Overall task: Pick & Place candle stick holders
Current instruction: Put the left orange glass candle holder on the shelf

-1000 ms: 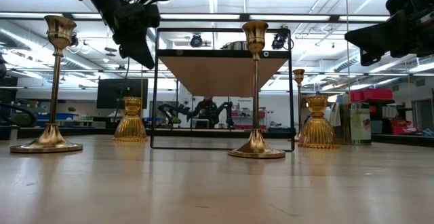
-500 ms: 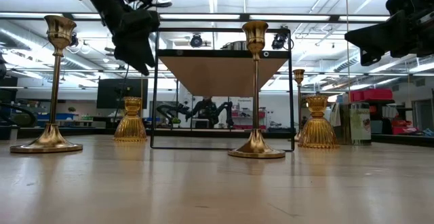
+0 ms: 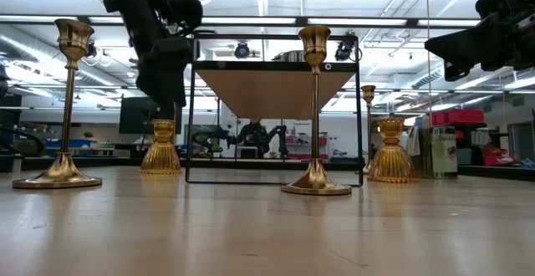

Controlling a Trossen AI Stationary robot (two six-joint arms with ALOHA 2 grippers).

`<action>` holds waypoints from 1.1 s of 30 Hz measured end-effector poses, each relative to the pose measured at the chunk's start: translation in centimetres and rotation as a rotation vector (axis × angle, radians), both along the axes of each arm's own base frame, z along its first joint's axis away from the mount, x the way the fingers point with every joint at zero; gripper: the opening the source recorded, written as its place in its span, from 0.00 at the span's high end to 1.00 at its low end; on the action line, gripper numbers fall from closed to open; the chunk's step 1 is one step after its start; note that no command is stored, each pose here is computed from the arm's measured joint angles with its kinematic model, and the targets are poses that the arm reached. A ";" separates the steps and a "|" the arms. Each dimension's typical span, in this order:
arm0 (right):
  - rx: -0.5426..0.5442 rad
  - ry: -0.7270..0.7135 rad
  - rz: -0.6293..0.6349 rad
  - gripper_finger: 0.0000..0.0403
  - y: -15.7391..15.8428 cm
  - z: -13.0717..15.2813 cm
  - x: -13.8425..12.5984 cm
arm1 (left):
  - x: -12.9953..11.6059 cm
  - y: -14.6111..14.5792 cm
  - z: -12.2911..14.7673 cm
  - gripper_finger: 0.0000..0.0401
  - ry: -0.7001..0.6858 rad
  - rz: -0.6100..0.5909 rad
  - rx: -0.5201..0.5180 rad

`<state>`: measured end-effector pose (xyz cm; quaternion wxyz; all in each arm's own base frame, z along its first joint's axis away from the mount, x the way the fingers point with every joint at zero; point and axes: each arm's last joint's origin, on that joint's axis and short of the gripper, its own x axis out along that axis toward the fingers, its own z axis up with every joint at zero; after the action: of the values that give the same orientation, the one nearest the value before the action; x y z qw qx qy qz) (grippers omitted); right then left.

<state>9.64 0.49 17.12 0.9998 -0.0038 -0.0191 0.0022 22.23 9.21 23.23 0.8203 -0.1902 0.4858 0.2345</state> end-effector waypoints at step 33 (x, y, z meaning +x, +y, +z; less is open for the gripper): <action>0.000 0.000 0.003 0.93 0.0 0.0 0.0 | 0.2 1.0 -2.9 0.18 0.182 0.015 -0.074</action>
<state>9.65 0.50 17.10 0.9998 -0.0036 -0.0190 0.0039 22.39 10.19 20.36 0.7633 -0.2019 0.5655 0.2386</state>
